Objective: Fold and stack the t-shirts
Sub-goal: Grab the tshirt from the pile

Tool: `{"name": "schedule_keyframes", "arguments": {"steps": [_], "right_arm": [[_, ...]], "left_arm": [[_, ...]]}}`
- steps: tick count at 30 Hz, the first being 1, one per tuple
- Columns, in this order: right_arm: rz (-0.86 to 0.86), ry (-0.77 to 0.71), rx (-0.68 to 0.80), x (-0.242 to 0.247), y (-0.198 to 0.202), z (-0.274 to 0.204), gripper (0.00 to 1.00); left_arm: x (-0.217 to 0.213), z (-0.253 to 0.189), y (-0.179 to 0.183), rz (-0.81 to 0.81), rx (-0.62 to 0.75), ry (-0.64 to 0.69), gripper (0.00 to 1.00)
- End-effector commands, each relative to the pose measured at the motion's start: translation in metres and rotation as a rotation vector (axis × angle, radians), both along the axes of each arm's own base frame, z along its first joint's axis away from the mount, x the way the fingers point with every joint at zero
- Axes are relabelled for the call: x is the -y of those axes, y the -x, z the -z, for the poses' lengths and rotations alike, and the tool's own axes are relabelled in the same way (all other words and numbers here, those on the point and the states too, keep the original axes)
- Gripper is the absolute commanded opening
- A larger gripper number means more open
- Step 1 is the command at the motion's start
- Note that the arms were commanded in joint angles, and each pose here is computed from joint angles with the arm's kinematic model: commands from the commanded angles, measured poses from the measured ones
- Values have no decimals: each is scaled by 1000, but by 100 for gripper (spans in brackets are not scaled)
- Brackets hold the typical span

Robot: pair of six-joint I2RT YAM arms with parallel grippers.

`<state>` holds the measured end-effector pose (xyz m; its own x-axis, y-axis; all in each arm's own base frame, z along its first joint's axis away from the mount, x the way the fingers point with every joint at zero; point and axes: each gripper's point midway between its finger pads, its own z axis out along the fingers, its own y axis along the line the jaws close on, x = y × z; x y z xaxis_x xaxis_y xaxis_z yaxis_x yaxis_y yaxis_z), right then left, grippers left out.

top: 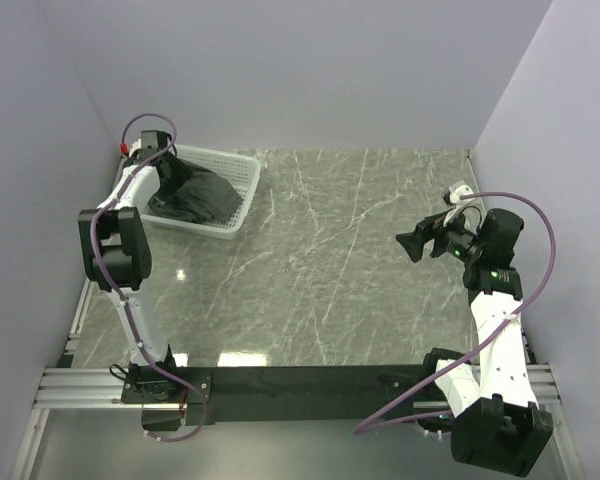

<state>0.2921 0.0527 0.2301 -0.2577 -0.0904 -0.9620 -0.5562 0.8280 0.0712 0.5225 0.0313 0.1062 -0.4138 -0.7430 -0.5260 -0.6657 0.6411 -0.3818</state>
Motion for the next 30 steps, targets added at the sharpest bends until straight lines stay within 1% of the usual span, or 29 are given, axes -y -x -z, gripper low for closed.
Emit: {"name": "schedule_keyframes", "arguments": {"steps": [1,5,8,9,11,12,14,15,17,18,19,20,21,22,23,24,25,26,28,29,30], "right_arm": [[3,3,29,3,-1,-8,100],[10,-4,25,5,-2,-7,100],[12,-12,28,6,-2,-9,100],[16,-14,31,7,-1,-10,100],[20,-20,32,8,-1,-11,100],[22,-24,34,9,0,-12,100],[25,-33,33,10,0,-12,100],[27,-34,39,11,0,-14,100],[34,-39,42,13,1,-15,100],[33,-42,43,13,2,-16,100],[40,-46,41,15,1,-15,100],[42,-46,43,15,1,-16,100],[45,-47,46,16,1,-16,100],[48,-49,47,17,2,-17,100],[47,-51,45,17,2,-16,100],[50,-52,46,17,2,-16,100],[49,-54,47,17,2,-17,100],[53,-53,46,18,2,-16,100],[54,-55,46,18,2,-16,100],[56,-55,49,19,1,-16,100],[58,-57,45,19,1,-16,100]], "left_arm": [[-7,-17,-7,-53,16,-21,75],[-7,-4,-6,-52,-13,-27,71],[-7,3,-8,-43,-20,-26,59],[-6,0,-12,-36,-9,-24,46],[-5,-5,-15,-16,5,-27,34],[-2,-11,-18,-3,18,-22,26],[-1,-19,-20,17,30,-27,21],[0,-23,-21,31,41,-19,13],[3,-39,-21,57,75,-24,3],[7,-47,-21,86,97,-17,0],[11,-58,-21,107,126,-11,0],[17,-91,-24,142,221,-8,0],[24,-103,-22,181,259,5,0],[41,-122,-20,266,318,52,0],[52,-165,-17,323,443,55,0],[62,-187,-12,365,500,73,0],[78,-211,-5,439,564,100,0],[93,-254,8,503,683,94,0],[108,-299,25,559,802,96,0],[120,-332,46,619,885,95,0],[137,-360,59,661,962,96,0]]}}
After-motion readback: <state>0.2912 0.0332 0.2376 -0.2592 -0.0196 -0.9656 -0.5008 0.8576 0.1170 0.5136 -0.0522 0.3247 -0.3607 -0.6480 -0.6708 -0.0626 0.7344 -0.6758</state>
